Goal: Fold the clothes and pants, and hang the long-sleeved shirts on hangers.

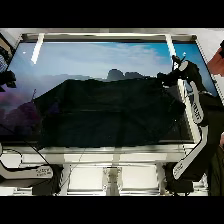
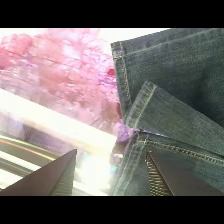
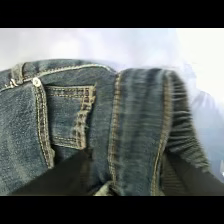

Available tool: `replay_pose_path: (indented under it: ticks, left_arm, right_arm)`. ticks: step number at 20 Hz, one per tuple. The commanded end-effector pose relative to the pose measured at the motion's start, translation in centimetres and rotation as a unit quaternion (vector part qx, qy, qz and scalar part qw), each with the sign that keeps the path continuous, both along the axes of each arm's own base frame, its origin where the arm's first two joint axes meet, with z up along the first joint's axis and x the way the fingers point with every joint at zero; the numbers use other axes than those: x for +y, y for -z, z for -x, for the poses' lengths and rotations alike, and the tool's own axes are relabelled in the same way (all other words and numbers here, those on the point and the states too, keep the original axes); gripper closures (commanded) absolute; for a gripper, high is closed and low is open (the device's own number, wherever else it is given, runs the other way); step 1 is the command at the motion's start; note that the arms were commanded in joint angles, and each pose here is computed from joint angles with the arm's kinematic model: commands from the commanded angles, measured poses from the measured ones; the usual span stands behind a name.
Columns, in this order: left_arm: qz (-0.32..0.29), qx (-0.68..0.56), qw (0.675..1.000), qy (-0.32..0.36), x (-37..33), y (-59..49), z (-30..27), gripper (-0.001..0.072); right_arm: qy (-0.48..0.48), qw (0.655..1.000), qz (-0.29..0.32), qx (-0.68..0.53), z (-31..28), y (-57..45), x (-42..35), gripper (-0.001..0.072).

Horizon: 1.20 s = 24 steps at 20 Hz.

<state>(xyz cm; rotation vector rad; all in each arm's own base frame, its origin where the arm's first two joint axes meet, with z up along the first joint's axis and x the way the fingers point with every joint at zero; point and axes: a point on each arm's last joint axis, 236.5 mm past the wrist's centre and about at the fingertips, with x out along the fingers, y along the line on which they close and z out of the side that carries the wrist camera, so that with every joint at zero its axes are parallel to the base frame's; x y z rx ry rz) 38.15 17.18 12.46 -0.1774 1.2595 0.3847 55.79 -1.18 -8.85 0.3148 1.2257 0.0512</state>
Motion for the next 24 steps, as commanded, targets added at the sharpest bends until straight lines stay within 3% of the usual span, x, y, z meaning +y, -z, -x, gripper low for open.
replay_pose_path:
  ticks: [1, 2, 3, 6, 11, 14, 18, 19, 21, 24]
  left_arm:
    - [-0.002, -0.004, 1.000, -0.002, 0.2, -0.1, 0.0, 0.0199]
    - [-0.002, -0.004, 1.000, -0.002, 0.2, -0.1, 0.0, 0.0200]
    - [-0.002, -0.004, 1.000, -0.002, 0.2, -0.1, 0.0, 0.0200]
    - [-0.002, -0.003, 1.000, -0.002, 0.2, -0.1, 0.0, 0.0200]
    - [-0.001, -0.003, 1.000, -0.002, 0.3, 0.0, 0.0, 0.0199]
    - [0.006, 0.000, 1.000, 0.000, 0.0, 0.4, -0.3, 0.0200]
    - [0.041, 0.011, 0.999, 0.018, -1.8, 2.6, -1.7, 0.0199]
    - [0.042, 0.014, 0.999, 0.027, -2.4, 3.3, -2.5, 0.0187]
    - [0.037, 0.003, 0.998, 0.049, -3.7, 4.6, -4.8, 0.0146]
    - [0.033, -0.004, 0.996, 0.084, -6.2, 6.3, -7.4, 0.0134]
  right_arm:
    - [-0.009, 1.000, -0.002, 0.015, 0.0, 1.5, 1.6, 0.0551]
    - [-0.013, 1.000, -0.004, 0.017, 0.1, 1.6, 1.9, 0.0654]
    - [-0.013, 1.000, -0.007, 0.017, 0.1, 1.5, 2.1, 0.0664]
    - [-0.006, 1.000, 0.011, 0.015, -0.3, -0.4, -0.3, 0.0669]
    - [0.133, 0.986, 0.096, 0.036, 1.9, -4.7, -14.8, 0.0670]
    - [0.219, 0.971, 0.088, 0.037, 4.3, -5.8, -21.2, 0.0669]
    - [0.245, 0.965, 0.086, 0.044, 5.8, -5.8, -23.9, 0.0666]
    - [0.245, 0.965, 0.088, 0.043, 5.8, -5.8, -24.0, 0.0643]
    - [0.245, 0.965, 0.088, 0.040, 5.7, -5.8, -24.0, 0.0444]
    - [0.238, 0.966, 0.090, 0.041, 5.7, -5.8, -24.0, 0.0433]
